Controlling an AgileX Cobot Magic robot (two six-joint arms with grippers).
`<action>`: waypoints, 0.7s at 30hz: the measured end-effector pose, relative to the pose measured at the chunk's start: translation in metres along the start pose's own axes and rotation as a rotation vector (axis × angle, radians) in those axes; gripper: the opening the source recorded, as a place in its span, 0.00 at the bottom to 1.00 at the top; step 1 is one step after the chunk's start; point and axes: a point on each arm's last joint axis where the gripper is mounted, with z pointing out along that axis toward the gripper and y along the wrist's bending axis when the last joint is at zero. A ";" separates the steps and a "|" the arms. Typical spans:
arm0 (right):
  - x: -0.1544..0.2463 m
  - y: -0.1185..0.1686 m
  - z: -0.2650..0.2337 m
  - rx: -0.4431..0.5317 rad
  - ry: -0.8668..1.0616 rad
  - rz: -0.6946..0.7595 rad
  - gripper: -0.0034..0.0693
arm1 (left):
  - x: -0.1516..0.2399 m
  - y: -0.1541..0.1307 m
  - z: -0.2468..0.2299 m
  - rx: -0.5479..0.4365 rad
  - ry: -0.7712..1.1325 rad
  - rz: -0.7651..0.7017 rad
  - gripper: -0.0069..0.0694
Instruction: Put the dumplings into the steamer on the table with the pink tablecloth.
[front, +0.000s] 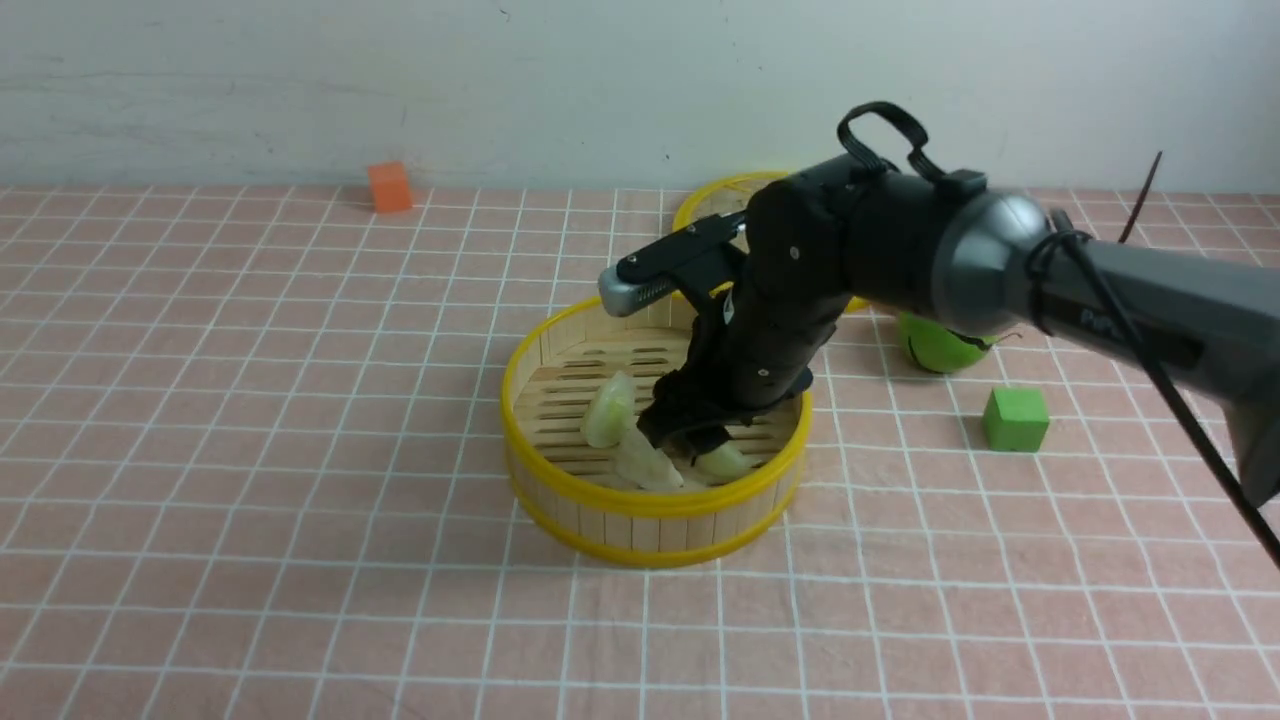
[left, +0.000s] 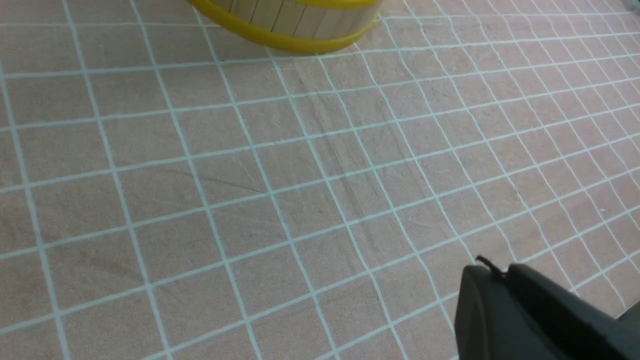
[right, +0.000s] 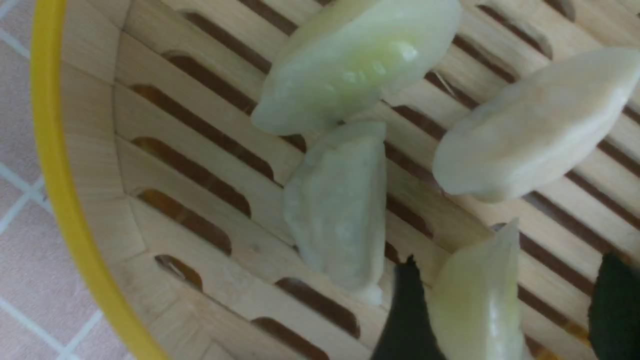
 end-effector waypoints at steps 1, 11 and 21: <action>-0.004 0.000 -0.011 0.001 -0.005 -0.002 0.69 | 0.000 0.000 0.000 0.000 0.000 0.000 0.15; -0.001 0.003 -0.137 0.000 0.005 -0.069 0.30 | 0.000 0.000 0.000 0.000 0.000 0.000 0.16; 0.057 0.014 -0.237 -0.058 -0.113 -0.075 0.02 | 0.000 0.000 0.000 0.000 0.000 0.000 0.16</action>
